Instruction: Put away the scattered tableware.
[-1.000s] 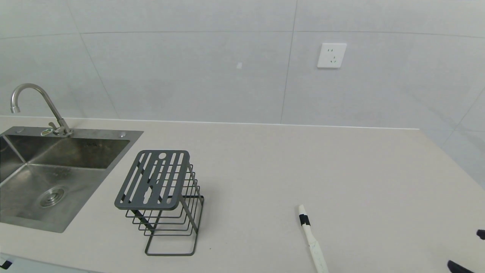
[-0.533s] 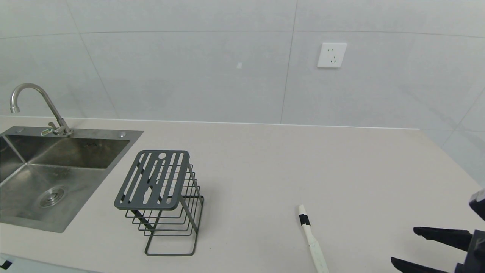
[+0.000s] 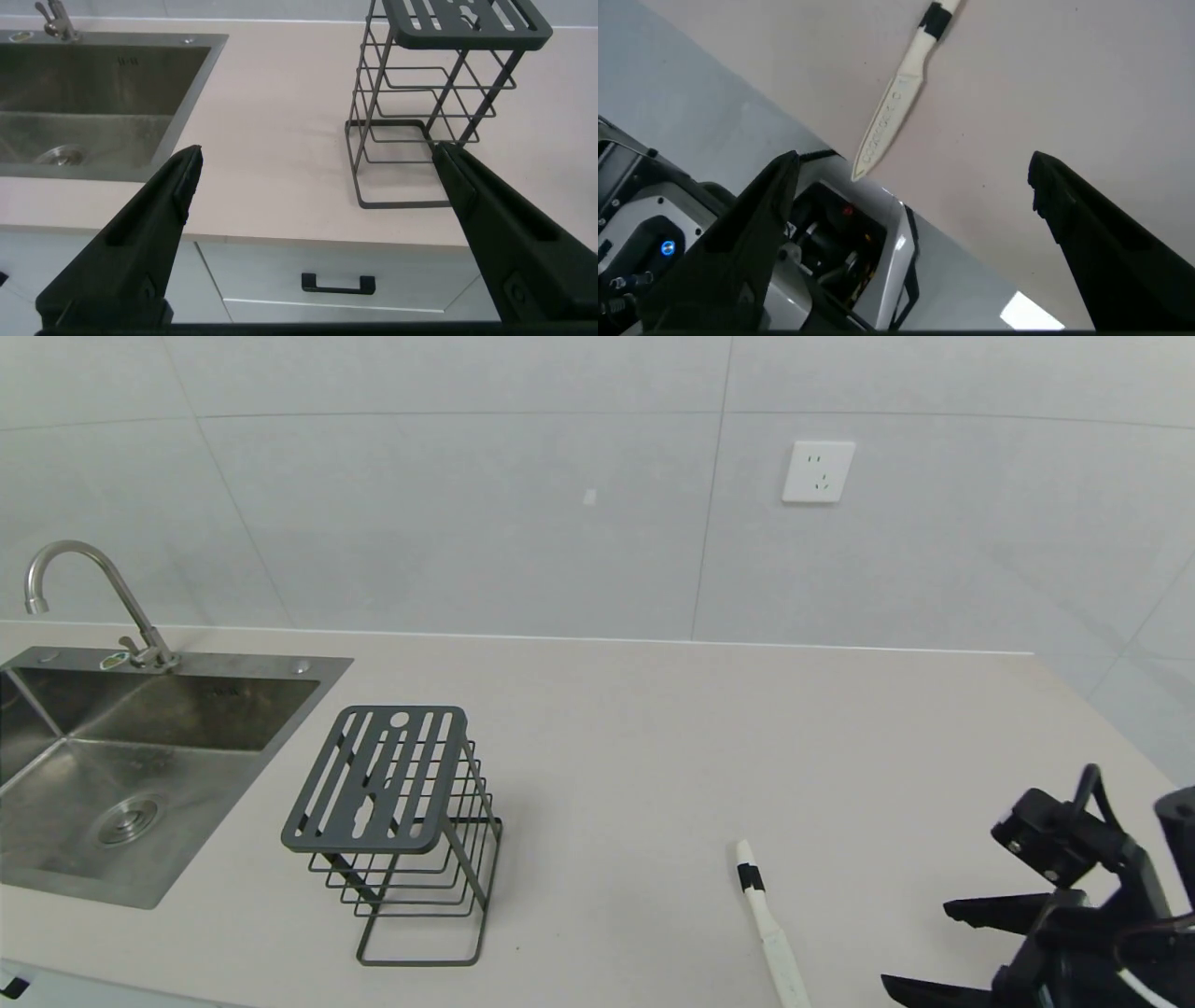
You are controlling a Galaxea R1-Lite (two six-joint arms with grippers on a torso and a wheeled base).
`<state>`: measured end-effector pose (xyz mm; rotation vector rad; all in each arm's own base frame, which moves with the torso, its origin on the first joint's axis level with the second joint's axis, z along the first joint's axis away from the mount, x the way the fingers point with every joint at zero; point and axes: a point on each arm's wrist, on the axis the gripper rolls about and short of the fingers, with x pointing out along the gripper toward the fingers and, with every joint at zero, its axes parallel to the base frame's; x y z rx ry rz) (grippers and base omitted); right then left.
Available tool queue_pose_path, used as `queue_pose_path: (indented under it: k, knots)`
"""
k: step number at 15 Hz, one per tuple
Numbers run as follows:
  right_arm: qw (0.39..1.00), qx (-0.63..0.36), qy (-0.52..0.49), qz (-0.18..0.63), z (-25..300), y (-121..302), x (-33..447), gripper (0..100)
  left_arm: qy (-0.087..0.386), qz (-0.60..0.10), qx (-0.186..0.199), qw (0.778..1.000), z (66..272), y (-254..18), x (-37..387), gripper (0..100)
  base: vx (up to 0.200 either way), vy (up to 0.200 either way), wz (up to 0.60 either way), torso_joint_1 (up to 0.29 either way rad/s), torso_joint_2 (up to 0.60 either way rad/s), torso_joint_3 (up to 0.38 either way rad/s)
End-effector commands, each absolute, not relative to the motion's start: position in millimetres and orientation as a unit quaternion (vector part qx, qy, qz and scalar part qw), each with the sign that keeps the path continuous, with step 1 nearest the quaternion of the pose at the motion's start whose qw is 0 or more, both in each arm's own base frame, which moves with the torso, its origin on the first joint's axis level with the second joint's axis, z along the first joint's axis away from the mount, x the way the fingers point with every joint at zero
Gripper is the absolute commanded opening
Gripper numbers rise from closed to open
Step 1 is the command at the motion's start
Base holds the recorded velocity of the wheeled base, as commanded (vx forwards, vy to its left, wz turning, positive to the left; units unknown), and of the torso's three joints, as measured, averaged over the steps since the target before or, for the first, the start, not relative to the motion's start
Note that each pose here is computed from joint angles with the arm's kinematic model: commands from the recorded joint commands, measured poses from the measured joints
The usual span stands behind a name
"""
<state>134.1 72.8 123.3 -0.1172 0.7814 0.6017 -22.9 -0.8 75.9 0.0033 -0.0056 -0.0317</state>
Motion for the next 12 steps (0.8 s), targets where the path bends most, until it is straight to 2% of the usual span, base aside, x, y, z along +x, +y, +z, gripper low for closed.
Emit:
queue_pose_path:
  k: [1, 10, 12]
  knots:
    - [0.867, -0.068, 0.406, 0.282, 117, 100, 152, 100, -0.002, -0.015, 0.002, 1.000, 76, -1, -23, 100, 0.000, 0.000, 0.00, 0.000, 0.00, 0.000]
    - [0.852, -0.046, 0.479, 0.205, 84, 151, 165, 100, -0.002, -0.015, 0.002, 1.000, 76, -1, -23, 100, 0.000, 0.000, 0.00, 0.000, 0.00, 0.000]
    - [0.861, -0.076, 0.472, 0.175, 64, 164, 171, 100, -0.002, -0.015, 0.000, 1.000, 76, -1, -23, 100, 0.000, 0.000, 0.00, 0.000, 0.00, 0.000]
